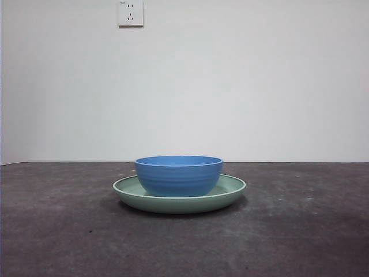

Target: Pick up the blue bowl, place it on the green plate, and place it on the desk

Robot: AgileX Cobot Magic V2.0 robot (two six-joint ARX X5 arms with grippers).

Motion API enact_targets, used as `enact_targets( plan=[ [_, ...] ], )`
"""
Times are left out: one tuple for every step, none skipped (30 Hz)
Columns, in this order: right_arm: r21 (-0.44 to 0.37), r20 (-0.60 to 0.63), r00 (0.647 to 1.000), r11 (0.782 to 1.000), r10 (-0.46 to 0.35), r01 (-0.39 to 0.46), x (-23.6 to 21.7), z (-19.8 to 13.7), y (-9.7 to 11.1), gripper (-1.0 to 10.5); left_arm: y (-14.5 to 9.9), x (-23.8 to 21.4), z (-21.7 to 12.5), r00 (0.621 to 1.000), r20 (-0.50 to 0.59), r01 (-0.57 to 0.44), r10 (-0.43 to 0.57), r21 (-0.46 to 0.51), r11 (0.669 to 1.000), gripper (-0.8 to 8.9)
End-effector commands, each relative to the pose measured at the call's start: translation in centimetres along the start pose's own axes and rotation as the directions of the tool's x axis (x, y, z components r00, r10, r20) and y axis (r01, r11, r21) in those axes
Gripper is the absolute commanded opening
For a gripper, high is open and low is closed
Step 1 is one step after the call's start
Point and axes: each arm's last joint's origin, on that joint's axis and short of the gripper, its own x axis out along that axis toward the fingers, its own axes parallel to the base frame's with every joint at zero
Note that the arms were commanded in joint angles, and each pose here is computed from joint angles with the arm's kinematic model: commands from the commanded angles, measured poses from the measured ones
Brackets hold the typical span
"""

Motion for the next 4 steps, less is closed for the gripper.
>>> enact_targets(
  plan=[
    [0.017,0.005,1.0,1.0,0.0,0.0,0.03,-0.07,-0.01,0.1,-0.02,0.19,-0.7,1.0,-0.024,-0.003,0.002,-0.009,1.0,0.13],
    [0.017,0.005,1.0,1.0,0.0,0.0,0.03,-0.07,-0.01,0.1,-0.02,0.19,-0.71,1.0,-0.024,-0.003,0.002,-0.009,1.0,0.13],
    [0.017,0.005,1.0,1.0,0.0,0.0,0.03,-0.07,-0.01,0.1,-0.02,0.19,-0.71,1.0,-0.024,-0.003,0.002,-0.009,1.0,0.13],
    [0.017,0.005,1.0,1.0,0.0,0.0,0.03,-0.07,-0.01,0.1,-0.02,0.19,-0.7,1.0,-0.024,-0.003,0.002,-0.009,1.0,0.13]
  ],
)
